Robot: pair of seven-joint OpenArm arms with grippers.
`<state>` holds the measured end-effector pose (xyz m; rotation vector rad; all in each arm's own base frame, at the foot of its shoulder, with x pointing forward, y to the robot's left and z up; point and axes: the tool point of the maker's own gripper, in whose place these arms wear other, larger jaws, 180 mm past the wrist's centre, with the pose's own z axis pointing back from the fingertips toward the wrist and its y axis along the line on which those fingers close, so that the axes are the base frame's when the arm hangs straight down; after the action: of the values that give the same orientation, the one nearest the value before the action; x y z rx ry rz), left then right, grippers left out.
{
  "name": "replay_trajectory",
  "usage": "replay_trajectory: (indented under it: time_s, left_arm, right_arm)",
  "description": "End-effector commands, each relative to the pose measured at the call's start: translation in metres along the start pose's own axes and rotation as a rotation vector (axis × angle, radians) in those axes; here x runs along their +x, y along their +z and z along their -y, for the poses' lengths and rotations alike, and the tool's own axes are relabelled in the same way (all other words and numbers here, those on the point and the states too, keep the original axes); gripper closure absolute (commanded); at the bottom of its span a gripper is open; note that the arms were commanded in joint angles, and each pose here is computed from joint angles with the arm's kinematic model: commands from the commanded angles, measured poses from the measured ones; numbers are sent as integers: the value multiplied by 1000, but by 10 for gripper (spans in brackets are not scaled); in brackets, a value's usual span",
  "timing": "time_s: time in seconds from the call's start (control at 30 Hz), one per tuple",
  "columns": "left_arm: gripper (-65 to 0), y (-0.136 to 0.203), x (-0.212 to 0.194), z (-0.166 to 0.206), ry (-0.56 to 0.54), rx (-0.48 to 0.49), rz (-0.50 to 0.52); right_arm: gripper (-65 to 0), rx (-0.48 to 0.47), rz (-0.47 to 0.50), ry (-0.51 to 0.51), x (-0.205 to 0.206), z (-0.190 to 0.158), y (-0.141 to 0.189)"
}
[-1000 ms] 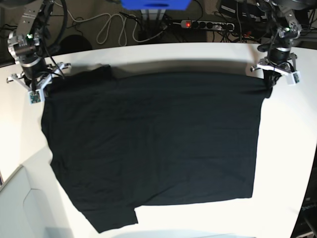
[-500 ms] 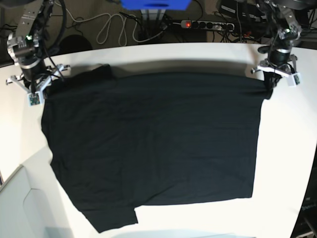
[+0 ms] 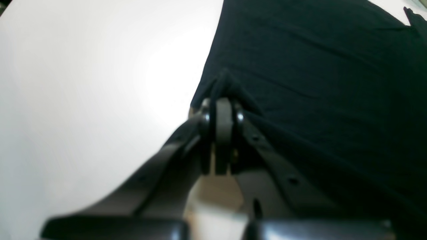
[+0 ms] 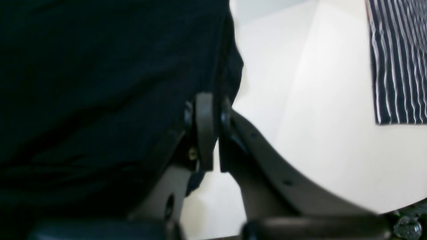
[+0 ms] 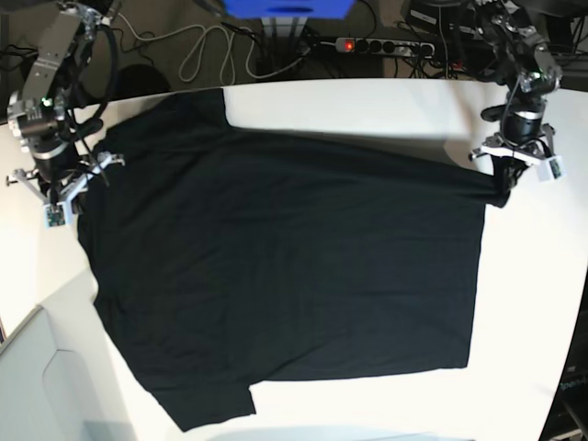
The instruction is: Fold the T-shirt properly
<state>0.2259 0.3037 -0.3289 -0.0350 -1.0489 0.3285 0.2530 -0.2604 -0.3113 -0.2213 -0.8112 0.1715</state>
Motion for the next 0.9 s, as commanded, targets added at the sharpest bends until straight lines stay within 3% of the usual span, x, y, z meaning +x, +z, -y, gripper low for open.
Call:
replay_trajectory:
  time_s: [0.0,0.3,0.37,0.47,0.57,0.63,0.87]
  left_arm:
    - [0,2,15,1,-14,-6,48]
    - [0,7,2,-3,-9,1,12]
    - [0,7,1,-3,-8,1,11]
    - [0,7,0,-3,-7,1,10]
    - [0,8,-3,-1,7,5,8]
    - [0,8,-4,-1,8,4,6]
    - [0,8,-4,-1,8,4,5]
  right_arm:
    - [-2,-19,9,41,7,8,6]
    - [-16,11,-171,54,-48,-5,22]
    - [-79,44,-188,94,-54,-12,23]
    - [-240,84,-236,170,-66,-16,27]
    - [-373,90,-254,169,-71,-18,29]
    - [-406,107,-266,154,-78,-25,31]
    - [-410,139,-264,116,-83,-45,39]
